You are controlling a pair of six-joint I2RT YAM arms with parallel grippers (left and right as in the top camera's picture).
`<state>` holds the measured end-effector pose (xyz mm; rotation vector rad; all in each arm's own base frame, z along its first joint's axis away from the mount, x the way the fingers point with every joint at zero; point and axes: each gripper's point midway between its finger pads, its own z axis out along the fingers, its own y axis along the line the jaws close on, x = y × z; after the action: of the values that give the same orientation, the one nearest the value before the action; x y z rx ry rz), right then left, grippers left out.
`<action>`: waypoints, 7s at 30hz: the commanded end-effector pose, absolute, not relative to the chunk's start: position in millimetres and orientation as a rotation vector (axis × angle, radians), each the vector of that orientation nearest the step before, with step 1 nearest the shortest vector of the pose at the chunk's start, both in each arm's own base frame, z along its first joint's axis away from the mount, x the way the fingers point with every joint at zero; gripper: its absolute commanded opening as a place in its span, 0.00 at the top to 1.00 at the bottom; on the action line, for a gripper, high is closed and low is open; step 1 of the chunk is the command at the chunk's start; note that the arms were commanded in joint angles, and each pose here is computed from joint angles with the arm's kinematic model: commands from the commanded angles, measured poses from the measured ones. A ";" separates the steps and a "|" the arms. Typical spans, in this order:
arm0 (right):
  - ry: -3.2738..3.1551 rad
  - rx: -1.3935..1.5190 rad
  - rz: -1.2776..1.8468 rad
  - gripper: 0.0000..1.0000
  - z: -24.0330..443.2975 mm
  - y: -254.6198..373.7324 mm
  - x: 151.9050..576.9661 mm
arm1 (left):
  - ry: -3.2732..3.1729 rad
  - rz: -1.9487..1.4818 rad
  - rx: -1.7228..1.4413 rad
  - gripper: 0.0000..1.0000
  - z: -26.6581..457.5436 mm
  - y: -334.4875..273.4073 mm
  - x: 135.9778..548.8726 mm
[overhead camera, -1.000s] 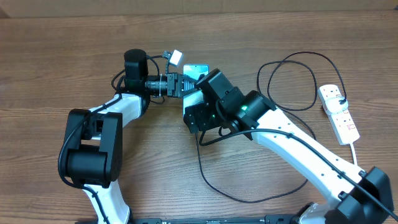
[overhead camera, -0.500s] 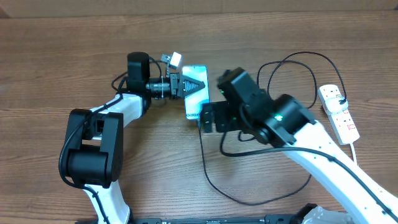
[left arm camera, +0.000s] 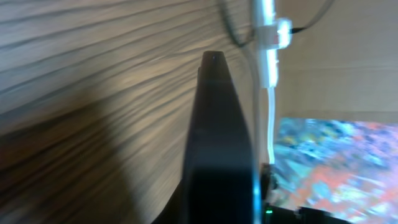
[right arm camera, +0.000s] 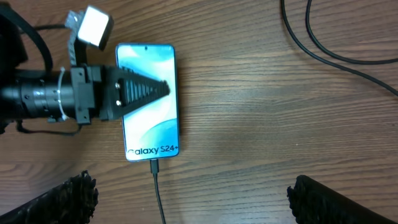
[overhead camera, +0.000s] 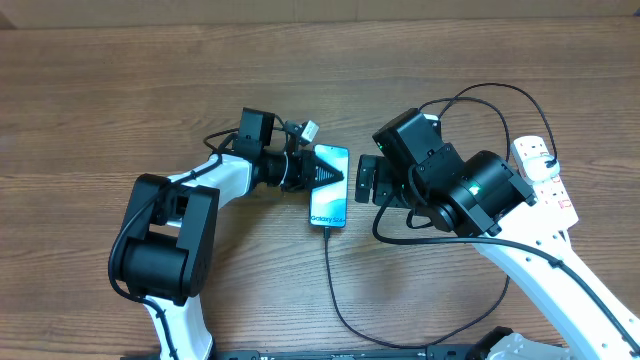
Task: Plug charger to phone and switch on socket
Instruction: 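Hold the phone flat on the table with the left gripper, then open the left gripper and lift it off the phone, then retract the left arm and move the right gripper toward the power strip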
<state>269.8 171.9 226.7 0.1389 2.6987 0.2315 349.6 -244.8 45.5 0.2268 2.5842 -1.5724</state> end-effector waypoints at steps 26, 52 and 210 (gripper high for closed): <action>2.609 0.172 0.291 0.00 246.0 177.4 283.6 | 2.826 -1.250 0.198 0.77 -7.6 -212.1 333.2; 2.643 0.170 0.260 0.00 235.7 177.8 284.0 | 3.003 -1.046 -0.036 0.36 -27.8 -187.8 323.8; 2.457 1.354 -0.309 0.96 214.9 -54.9 264.7 | 2.109 0.177 -0.463 0.00 380.4 -15.9 214.6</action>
<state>265.1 -26.2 209.5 1.2087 2.5520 -0.2835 227.8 -42.7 380.3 -0.2314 2.2295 0.1488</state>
